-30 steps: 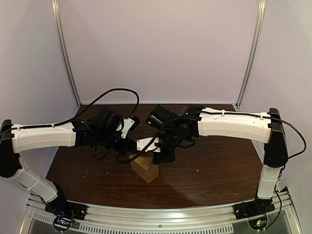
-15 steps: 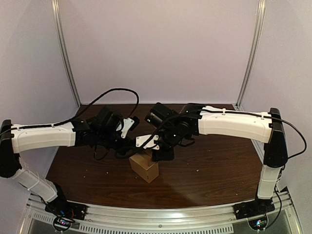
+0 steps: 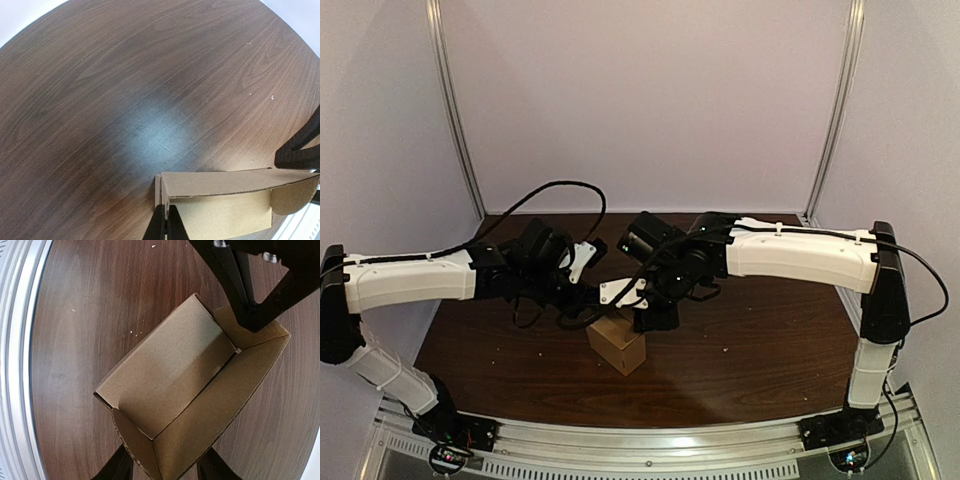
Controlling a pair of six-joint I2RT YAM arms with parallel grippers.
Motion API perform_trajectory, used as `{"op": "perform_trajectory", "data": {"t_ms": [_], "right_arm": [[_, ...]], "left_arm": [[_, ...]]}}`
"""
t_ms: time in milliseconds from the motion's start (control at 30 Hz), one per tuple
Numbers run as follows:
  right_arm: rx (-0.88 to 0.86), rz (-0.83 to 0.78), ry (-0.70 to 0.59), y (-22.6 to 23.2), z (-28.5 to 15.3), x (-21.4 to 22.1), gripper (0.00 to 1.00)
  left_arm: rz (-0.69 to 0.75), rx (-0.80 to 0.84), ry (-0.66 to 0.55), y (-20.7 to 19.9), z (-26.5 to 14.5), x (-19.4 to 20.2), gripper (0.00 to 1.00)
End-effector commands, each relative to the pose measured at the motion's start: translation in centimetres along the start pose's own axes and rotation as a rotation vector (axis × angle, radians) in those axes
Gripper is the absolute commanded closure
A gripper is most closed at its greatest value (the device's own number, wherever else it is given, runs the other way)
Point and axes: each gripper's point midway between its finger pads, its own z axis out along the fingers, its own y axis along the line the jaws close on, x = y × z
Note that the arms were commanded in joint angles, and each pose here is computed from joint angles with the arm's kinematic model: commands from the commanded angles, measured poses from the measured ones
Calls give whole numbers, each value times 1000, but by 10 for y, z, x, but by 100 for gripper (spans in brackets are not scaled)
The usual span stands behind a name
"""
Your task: Fold the paper box
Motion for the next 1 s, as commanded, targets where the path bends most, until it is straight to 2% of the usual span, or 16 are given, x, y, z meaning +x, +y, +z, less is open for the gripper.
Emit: {"op": "perform_trajectory", "data": {"t_ms": [0,433,967], "right_arm": [[-16,-10,16,4,3,2,56],[-6,-26,4,2,-4,0,55],[5,0,32,-2,8,4,56]], "left_arm": [[11,0,44,-2,3,6,100],[9,2,46,-2,2,6,100],[8,4,47,-3,2,7,100]]}}
